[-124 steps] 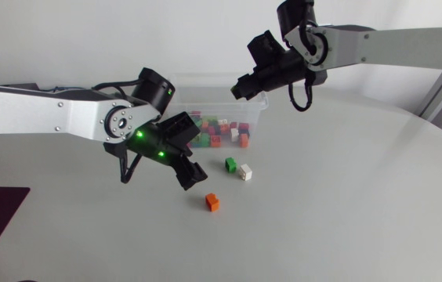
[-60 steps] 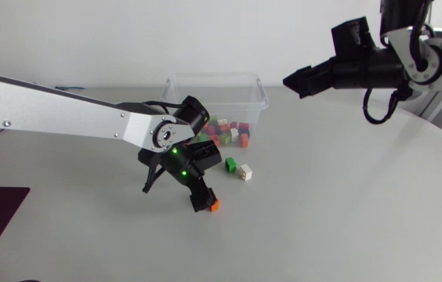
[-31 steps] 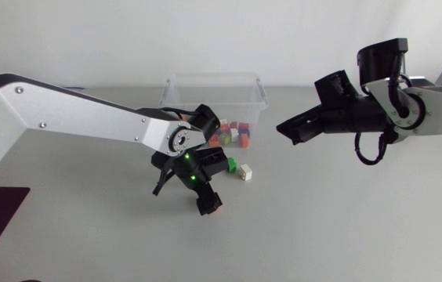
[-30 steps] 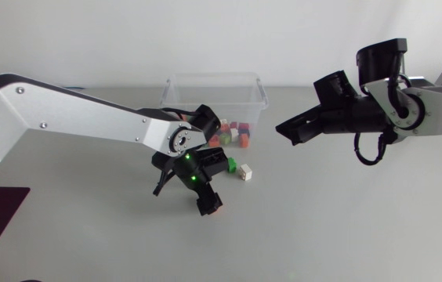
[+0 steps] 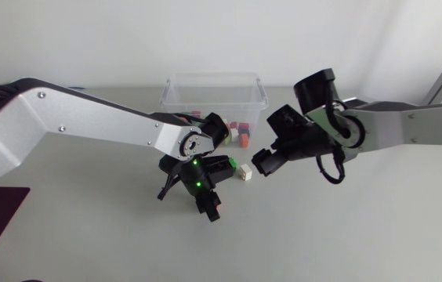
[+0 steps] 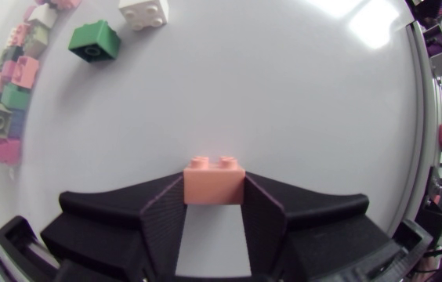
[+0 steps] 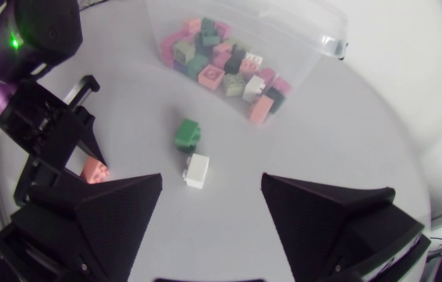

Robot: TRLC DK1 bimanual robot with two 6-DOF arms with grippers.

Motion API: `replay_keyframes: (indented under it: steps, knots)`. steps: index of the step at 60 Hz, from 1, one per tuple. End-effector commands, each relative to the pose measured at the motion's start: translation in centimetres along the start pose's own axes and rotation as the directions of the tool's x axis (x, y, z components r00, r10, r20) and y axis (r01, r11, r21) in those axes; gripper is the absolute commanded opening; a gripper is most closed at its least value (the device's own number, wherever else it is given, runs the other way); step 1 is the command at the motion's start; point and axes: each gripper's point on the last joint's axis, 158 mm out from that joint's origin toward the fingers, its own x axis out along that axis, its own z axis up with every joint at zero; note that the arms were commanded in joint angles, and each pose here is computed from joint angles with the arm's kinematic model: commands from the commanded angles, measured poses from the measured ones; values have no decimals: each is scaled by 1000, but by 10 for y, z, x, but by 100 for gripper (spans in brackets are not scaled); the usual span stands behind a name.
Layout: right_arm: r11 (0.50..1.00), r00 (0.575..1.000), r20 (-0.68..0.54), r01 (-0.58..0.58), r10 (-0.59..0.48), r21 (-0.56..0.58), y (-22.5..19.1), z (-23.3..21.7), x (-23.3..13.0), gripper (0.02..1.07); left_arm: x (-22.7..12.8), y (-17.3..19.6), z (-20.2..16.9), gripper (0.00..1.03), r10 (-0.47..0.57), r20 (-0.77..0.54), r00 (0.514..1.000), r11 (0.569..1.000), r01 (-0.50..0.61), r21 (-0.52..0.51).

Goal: Place the duplo bricks in the container

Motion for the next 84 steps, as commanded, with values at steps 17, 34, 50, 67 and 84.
replay_keyframes:
  steps: [17,34,50,67,84]
  knots:
    - [1000,990,-141,9,-9,-6,7,-16,47,60,-57,30,16,25,82,106,991,995,-75,-64]
    - [1000,975,-222,-3,6,12,16,-22,70,68,-130,75,44,25,173,293,940,975,-123,-183]
    - [1000,961,-278,18,-12,18,14,-33,84,82,-185,107,73,25,269,451,851,949,-155,-275]
    - [1000,946,-323,20,-14,14,15,-39,104,53,-216,141,101,25,353,572,741,918,-155,-366]
    - [1000,935,-355,6,-3,7,17,-46,103,21,-221,176,117,25,408,616,674,889,-141,-435]
